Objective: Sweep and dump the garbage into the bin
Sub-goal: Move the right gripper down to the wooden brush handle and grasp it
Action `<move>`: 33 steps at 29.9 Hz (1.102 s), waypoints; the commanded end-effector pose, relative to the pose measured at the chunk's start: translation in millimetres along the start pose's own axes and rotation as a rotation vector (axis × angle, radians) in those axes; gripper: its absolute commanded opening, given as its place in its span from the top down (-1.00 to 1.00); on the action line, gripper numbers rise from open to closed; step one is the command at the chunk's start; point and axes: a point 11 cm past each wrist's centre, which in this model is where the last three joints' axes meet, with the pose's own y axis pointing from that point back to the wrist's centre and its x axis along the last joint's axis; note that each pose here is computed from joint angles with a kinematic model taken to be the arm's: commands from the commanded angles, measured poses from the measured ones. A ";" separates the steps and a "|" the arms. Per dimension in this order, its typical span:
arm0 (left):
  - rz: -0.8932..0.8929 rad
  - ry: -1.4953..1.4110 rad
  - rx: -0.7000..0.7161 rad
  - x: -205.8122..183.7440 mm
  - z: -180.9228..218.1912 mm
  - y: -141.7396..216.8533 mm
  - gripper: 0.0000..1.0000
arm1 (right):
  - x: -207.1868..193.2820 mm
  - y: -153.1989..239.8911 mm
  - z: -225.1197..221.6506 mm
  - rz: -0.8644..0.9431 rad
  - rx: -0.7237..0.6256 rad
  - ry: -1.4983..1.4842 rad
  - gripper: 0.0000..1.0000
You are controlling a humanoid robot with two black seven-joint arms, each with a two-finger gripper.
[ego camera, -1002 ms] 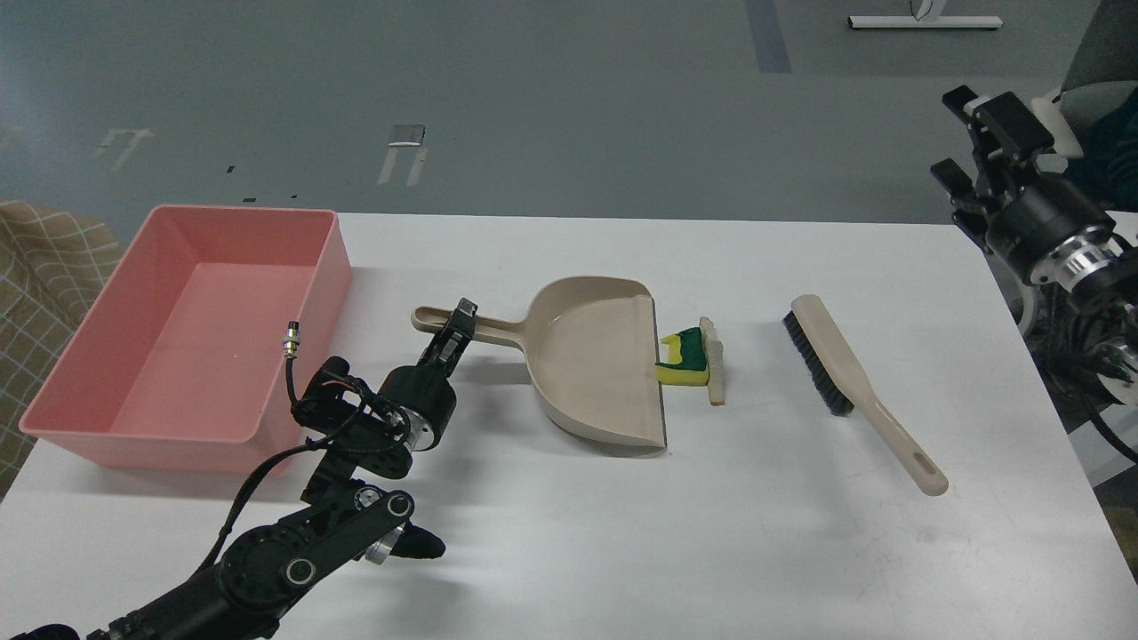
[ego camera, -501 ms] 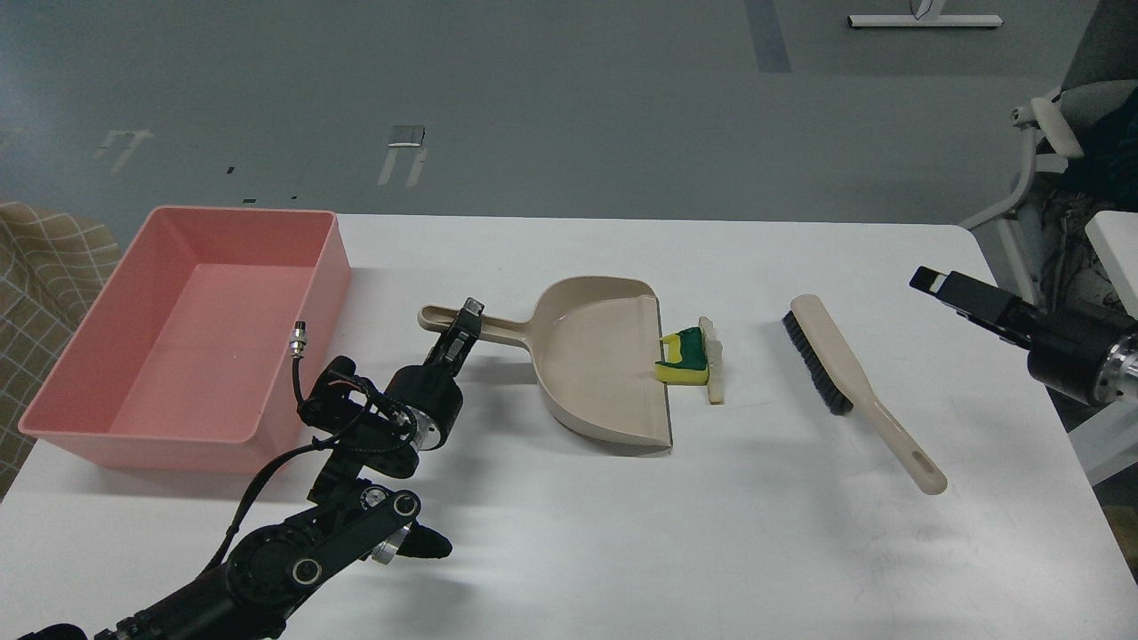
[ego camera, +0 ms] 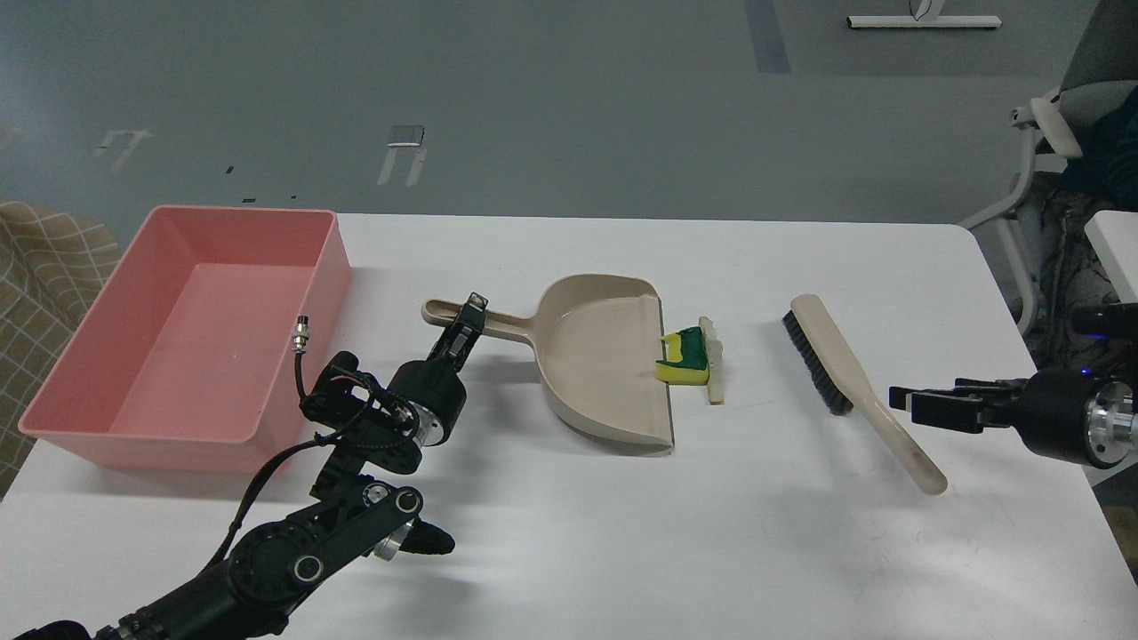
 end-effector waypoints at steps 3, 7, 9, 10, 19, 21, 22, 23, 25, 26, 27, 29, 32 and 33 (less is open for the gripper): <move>0.000 0.004 -0.001 -0.7 0.2 0.8 1.00 | -2.8 -8.5 -5.6 -0.018 -0.002 -0.007 -1.00; 0.000 0.002 0.000 -0.1 -0.2 0.8 1.00 | -8.3 -16.3 -12.7 -0.047 0.018 -0.006 -1.00; 0.000 0.004 -0.001 -0.7 0.2 0.8 1.00 | -13.1 -22.6 -17.8 -0.060 0.032 -0.009 -1.00; -0.001 0.004 -0.002 -0.8 0.7 0.8 1.00 | -14.3 -24.1 -19.2 -0.064 0.037 -0.009 -1.00; 0.000 0.003 -0.005 -0.1 1.4 0.5 1.00 | -20.2 -25.9 -19.2 -0.079 0.026 -0.011 -0.88; 0.000 0.003 -0.004 -0.1 1.4 0.5 1.00 | -23.0 -26.3 -18.6 -0.086 0.023 -0.011 -0.84; -0.002 0.003 -0.004 -0.6 1.3 0.7 1.00 | -25.7 -26.8 -18.4 -0.094 0.022 -0.010 -0.73; 0.000 0.003 -0.004 -0.1 1.4 0.5 1.00 | -27.0 -26.9 -18.8 -0.099 0.023 -0.010 -0.69; -0.002 0.003 -0.004 -0.6 1.3 0.7 1.00 | -28.9 -27.2 -18.3 -0.104 0.019 -0.008 -0.57; -0.002 0.003 -0.004 -0.6 1.3 0.7 1.00 | -29.1 -27.2 -18.0 -0.105 0.017 -0.006 -0.54; -0.001 0.002 -0.006 -0.3 1.9 0.3 1.00 | -31.0 -27.6 -19.8 -0.111 0.019 -0.004 -0.51; -0.001 0.002 -0.007 -0.1 2.5 -0.1 1.00 | -31.7 -27.4 -20.8 -0.112 0.019 -0.002 -0.47; -0.001 0.002 -0.007 -0.1 2.5 -0.1 1.00 | -31.7 -27.5 -21.7 -0.111 0.020 -0.001 -0.33; -0.001 0.002 -0.007 -0.1 2.5 -0.1 1.00 | -31.0 -27.5 -21.8 -0.110 0.020 0.000 -0.27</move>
